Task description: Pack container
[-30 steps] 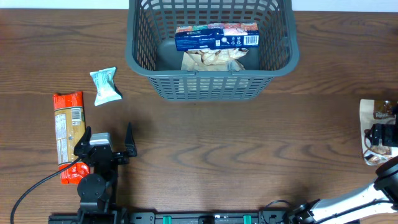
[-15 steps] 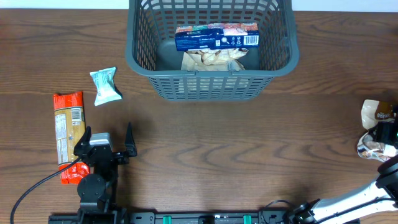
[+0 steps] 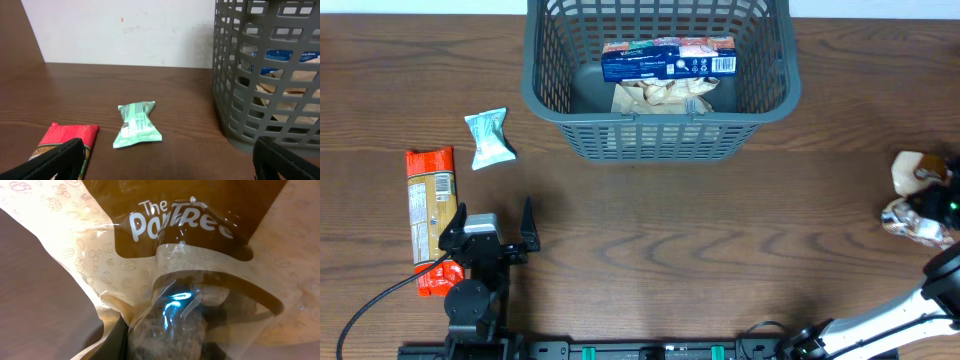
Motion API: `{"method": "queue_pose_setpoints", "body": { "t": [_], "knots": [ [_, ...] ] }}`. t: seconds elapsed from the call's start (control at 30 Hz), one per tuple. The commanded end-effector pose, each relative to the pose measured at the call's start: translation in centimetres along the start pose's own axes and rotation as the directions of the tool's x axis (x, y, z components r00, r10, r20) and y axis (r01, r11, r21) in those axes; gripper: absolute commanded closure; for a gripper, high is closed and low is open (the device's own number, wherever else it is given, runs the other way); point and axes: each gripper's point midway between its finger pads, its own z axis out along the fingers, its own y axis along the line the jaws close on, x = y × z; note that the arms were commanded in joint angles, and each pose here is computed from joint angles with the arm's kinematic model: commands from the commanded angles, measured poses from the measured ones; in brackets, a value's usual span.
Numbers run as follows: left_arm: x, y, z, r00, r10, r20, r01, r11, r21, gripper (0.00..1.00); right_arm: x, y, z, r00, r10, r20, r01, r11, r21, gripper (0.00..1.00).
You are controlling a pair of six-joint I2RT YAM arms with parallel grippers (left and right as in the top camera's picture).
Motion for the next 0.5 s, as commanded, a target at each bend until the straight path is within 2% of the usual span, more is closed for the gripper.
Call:
{"method": "queue_pose_setpoints", "body": {
  "t": [0.0,0.2,0.33,0.47],
  "knots": [
    [1.3,0.4,0.1,1.000,0.000,-0.031,0.000,1.000,-0.026,0.01,-4.6,4.6,-1.5,0.993,-0.055,0.105,0.062,0.996,-0.061,0.99],
    [1.7,0.4,0.1,0.999,0.002,-0.049,-0.003,1.000,-0.026,0.01,-12.9,12.3,-7.2,0.919,-0.260,0.297,0.279,0.960,-0.022,0.99],
    [1.9,0.4,0.1,0.998,0.003,-0.057,-0.004,1.000,-0.026,0.01,-18.2,19.4,-13.5,0.787,-0.407,0.463,0.440,0.897,0.042,0.99],
    [1.9,0.4,0.1,0.998,0.003,-0.057,-0.004,1.000,-0.026,0.02,-21.5,26.0,-20.0,0.642,-0.467,0.609,0.527,0.845,0.093,1.00]
  ]
}}
